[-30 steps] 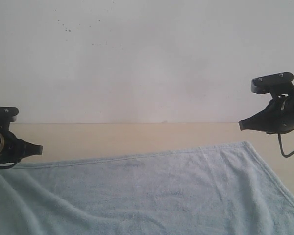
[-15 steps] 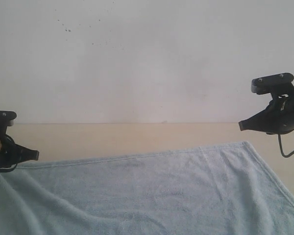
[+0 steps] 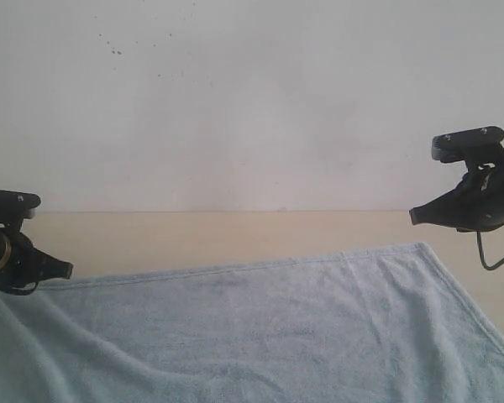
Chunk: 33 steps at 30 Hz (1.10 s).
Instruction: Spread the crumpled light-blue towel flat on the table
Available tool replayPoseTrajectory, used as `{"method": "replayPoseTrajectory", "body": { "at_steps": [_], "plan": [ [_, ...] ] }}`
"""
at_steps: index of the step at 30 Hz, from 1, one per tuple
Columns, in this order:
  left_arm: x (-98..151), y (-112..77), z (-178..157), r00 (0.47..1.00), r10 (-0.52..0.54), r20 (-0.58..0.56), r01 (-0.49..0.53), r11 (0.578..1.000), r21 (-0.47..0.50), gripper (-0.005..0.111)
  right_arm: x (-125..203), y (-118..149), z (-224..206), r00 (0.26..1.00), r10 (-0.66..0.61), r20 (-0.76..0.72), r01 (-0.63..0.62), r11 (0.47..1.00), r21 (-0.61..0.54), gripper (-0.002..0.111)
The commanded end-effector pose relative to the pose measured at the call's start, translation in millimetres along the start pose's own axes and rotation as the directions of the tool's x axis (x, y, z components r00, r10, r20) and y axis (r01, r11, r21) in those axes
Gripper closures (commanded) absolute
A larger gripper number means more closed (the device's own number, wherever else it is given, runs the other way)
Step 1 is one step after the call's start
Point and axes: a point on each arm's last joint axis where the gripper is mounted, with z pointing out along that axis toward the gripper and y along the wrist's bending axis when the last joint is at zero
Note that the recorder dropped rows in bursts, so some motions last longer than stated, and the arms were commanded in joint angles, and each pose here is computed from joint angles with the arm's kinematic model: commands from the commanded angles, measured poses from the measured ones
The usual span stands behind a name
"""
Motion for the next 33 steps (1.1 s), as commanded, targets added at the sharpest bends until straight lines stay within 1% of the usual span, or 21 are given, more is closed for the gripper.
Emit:
{"method": "replayPoseTrajectory", "body": {
  "at_steps": [1, 4, 7, 11, 13, 14, 15, 16, 17, 18, 19, 20, 22, 23, 24, 25, 26, 27, 29, 31, 33],
  "plan": [
    [-28, 2.4, -32, 0.99, 0.067, 0.125, -0.072, 0.997, 0.035, 0.102, -1, -2, -3, 1.0, 0.007, -0.001, -0.007, 1.0, 0.003, 0.108],
    [-55, 1.4, -75, 0.956, 0.04, 0.29, -0.078, 0.99, 0.121, 0.102, 0, 1, -3, 1.0, 0.003, -0.014, -0.003, 1.0, 0.0, 0.108],
    [-72, 2.8, -131, 0.901, -0.071, 0.428, -0.031, 0.974, 0.226, 0.102, 1, 1, -3, 0.999, 0.03, -0.029, -0.03, 1.0, -0.004, 0.108],
    [-73, 11.9, -205, 0.817, -0.248, 0.521, 0.074, 0.94, 0.332, 0.102, 5, 3, -3, 0.996, 0.055, -0.067, -0.055, 0.998, -0.009, 0.108],
    [-66, 13.2, -241, 0.769, -0.293, 0.569, 0.064, 0.92, 0.387, 0.102, 6, 7, -4, 0.995, 0.038, -0.09, -0.039, 0.999, -0.017, 0.108],
    [-62, 12.1, -257, 0.747, -0.284, 0.601, 0.022, 0.914, 0.405, 0.102, 8, 10, -4, 0.994, 0.02, -0.107, -0.023, 0.999, -0.025, 0.108],
    [-58, 8.9, -270, 0.727, -0.229, 0.647, -0.068, 0.914, 0.4, 0.102, 8, 13, -5, 0.993, 0.015, -0.12, -0.019, 0.999, -0.034, 0.108],
    [-50, 1.9, -284, 0.686, -0.084, 0.723, -0.255, 0.903, 0.346, 0.102, 8, 17, -7, 0.992, 0.004, -0.129, -0.01, 0.999, -0.044, 0.108],
    [-41, -6.1, -295, 0.612, 0.077, 0.787, -0.449, 0.853, 0.266, 0.102, 7, 21, -9, 0.991, 0.004, -0.134, -0.012, 0.999, -0.052, 0.108],
    [-30, -12.9, -303, 0.514, 0.238, 0.824, -0.621, 0.766, 0.166, 0.102, 4, 25, -13, 0.992, 0.004, -0.123, -0.012, 0.998, -0.064, 0.108],
    [-22, -15.8, -306, 0.437, 0.349, 0.829, -0.708, 0.702, 0.078, 0.102, 1, 30, -18, 0.994, 0.009, -0.11, -0.017, 0.997, -0.078, 0.108],
    [-19, -13.1, -306, 0.444, 0.388, 0.808, -0.697, 0.717, 0.038, 0.103, -3, 33, -23, 0.995, 0.018, -0.096, -0.027, 0.996, -0.09, 0.108],
    [-19, 1.1, -303, 0.579, 0.313, 0.752, -0.51, 0.859, 0.035, 0.103, -14, 41, -39, 0.999, 0.023, -0.045, -0.028, 0.993, -0.114, 0.108],
    [-18, 11.5, -297, 0.674, 0.206, 0.71, -0.345, 0.937, 0.055, 0.103, -19, 41, -46, 1.0, 0.02, -0.023, -0.023, 0.993, -0.117, 0.108],
    [-15, 22.8, -291, 0.753, 0.018, 0.658, -0.114, 0.988, 0.103, 0.103, -25, 44, -56, 1.0, 0.025, 0.009, -0.024, 0.992, -0.125, 0.108],
    [-9, 32.8, -286, 0.783, -0.151, 0.603, 0.097, 0.988, 0.121, 0.103, -30, 46, -66, 0.999, 0.025, 0.037, -0.02, 0.991, -0.131, 0.108],
    [0, 38.8, -280, 0.779, -0.303, 0.549, 0.27, 0.952, 0.142, 0.103, -36, 46, -77, 0.997, 0.029, 0.067, -0.02, 0.991, -0.134, 0.108],
    [9, 39.7, -276, 0.772, -0.382, 0.508, 0.351, 0.923, 0.159, 0.103, -41, 47, -87, 0.995, 0.029, 0.096, -0.016, 0.99, -0.138, 0.108],
    [23, 33.3, -273, 0.757, -0.467, 0.456, 0.399, 0.884, 0.243, 0.103, -50, 46, -108, 0.988, 0.026, 0.154, -0.005, 0.99, -0.139, 0.108],
    [35, 23.8, -274, 0.746, -0.507, 0.432, 0.383, 0.857, 0.345, 0.103, -56, 44, -126, 0.979, 0.036, 0.198, -0.007, 0.99, -0.142, 0.108],
    [45, 15.0, -277, 0.744, -0.507, 0.435, 0.324, 0.843, 0.429, 0.103, -61, 41, -142, 0.972, 0.04, 0.231, -0.007, 0.99, -0.141, 0.108]
  ]
}}
